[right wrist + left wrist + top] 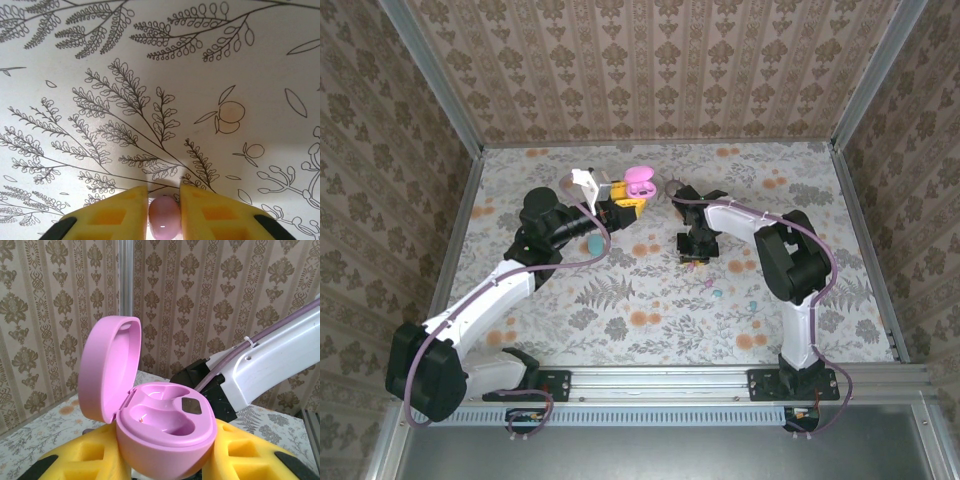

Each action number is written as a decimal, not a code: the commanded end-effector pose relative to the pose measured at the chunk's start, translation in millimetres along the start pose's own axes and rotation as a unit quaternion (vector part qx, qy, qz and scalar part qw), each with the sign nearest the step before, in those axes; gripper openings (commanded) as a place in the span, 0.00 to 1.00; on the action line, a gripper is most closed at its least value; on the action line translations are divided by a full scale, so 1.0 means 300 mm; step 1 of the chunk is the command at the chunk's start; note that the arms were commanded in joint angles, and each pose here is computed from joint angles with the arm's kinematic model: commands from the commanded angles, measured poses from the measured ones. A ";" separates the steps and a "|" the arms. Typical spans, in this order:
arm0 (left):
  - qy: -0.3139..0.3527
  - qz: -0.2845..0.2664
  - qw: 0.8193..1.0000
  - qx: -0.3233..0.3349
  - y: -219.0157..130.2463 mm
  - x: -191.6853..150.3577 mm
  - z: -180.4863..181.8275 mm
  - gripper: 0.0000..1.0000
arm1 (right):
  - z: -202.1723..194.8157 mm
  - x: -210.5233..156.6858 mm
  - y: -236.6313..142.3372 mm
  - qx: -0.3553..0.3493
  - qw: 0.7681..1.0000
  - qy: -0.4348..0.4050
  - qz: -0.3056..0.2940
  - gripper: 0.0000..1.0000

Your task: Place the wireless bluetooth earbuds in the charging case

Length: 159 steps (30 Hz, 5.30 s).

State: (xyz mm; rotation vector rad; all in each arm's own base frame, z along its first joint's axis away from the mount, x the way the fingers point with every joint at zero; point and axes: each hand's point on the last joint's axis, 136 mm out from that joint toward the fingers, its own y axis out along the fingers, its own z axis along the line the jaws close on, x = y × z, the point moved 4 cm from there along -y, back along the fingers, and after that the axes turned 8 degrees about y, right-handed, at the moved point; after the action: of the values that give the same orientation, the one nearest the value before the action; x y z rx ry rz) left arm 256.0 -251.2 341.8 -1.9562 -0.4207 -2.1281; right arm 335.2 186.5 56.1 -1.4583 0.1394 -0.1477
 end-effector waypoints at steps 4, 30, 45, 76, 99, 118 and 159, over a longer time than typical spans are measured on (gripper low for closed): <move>0.019 -0.013 1.000 0.009 -0.020 0.031 0.002 0.28 | -0.008 -0.003 0.003 -0.019 1.000 -0.010 0.011 0.23; 0.016 -0.012 0.999 0.038 -0.025 0.022 0.027 0.28 | 0.226 -0.005 -0.661 0.540 0.840 -0.038 -0.044 0.22; 0.016 -0.013 0.998 0.058 -0.039 0.013 0.039 0.28 | 0.235 -0.019 -0.824 0.634 0.770 -0.058 -0.033 0.23; 0.010 0.016 1.000 0.022 -0.014 -0.037 0.025 0.28 | 0.249 -0.070 -1.074 0.617 0.763 -0.126 -0.146 0.23; 0.011 0.011 1.000 -0.015 -0.005 -0.026 -0.002 0.28 | 0.301 -0.077 -1.046 0.606 0.773 -0.143 -0.123 0.23; 0.014 0.005 1.000 -0.026 -0.002 -0.016 -0.009 0.28 | 0.324 -0.081 -0.993 0.587 0.786 -0.153 -0.120 0.23; 0.009 -0.009 1.000 -0.026 0.005 0.004 -0.006 0.28 | 0.320 -0.066 -0.923 0.534 0.820 -0.150 -0.139 0.26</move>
State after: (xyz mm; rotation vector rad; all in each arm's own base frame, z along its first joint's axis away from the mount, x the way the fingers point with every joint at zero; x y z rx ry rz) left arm 256.6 -252.1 315.3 -1.9968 -0.3253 -2.0862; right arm 324.8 253.7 347.8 -0.2958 -0.3825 -0.1788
